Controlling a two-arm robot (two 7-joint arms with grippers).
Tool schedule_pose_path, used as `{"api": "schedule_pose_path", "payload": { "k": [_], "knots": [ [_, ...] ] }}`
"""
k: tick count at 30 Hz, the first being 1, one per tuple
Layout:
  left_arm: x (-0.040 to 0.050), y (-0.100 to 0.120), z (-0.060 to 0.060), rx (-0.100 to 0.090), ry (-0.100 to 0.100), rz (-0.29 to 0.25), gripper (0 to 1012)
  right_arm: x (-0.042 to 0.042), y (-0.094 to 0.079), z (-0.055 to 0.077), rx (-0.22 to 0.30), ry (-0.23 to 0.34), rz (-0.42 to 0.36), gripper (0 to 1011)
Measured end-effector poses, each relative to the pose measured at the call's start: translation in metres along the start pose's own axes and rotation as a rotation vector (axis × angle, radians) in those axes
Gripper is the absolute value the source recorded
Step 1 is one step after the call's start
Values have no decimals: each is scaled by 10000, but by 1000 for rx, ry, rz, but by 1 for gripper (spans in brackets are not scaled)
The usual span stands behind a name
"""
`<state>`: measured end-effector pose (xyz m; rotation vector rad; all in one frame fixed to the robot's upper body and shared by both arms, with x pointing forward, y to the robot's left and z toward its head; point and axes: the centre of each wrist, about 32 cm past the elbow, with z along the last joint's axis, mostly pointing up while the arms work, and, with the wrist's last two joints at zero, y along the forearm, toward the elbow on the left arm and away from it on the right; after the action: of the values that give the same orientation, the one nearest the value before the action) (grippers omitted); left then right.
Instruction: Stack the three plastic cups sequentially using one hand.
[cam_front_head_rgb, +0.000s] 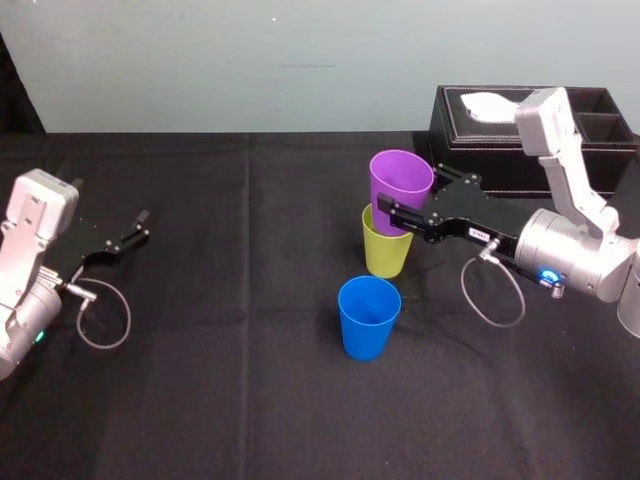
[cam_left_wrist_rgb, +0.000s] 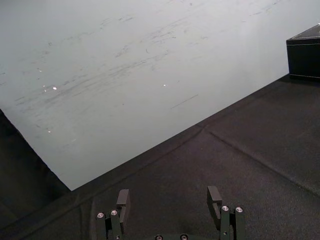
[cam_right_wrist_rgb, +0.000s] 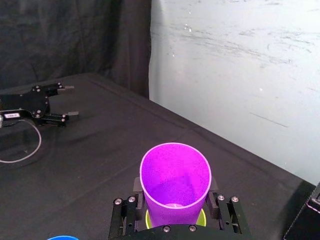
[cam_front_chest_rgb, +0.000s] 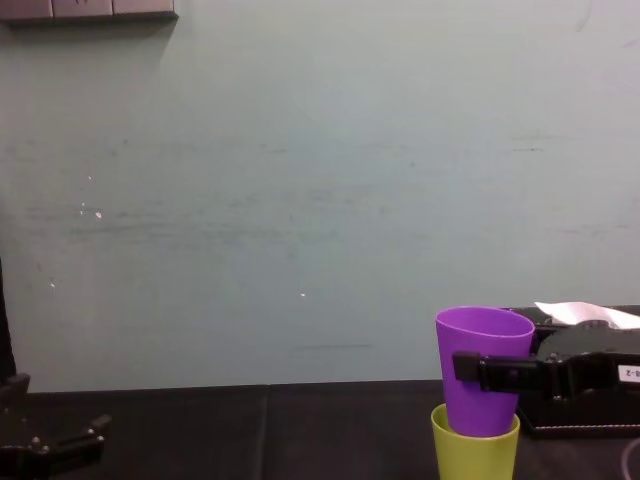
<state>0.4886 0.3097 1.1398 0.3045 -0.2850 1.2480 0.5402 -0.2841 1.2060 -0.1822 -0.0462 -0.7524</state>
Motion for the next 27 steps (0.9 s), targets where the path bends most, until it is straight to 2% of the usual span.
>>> {"api": "schedule_pose_path", "payload": {
  "k": [16,19,23,27],
  "knots": [
    [0,0,0,0,0,0,1011,-7,33,-40,-16,-3,-3,723],
    [0,0,0,0,0,0,1011,-6,31,-36,-15,-4,-3,762],
    [0,0,0,0,0,0,1012,-7,29,-35,-15,-4,-3,900],
    [0,0,0,0,0,0,1011,-7,28,-34,-15,-4,-3,989]
  ]
}}
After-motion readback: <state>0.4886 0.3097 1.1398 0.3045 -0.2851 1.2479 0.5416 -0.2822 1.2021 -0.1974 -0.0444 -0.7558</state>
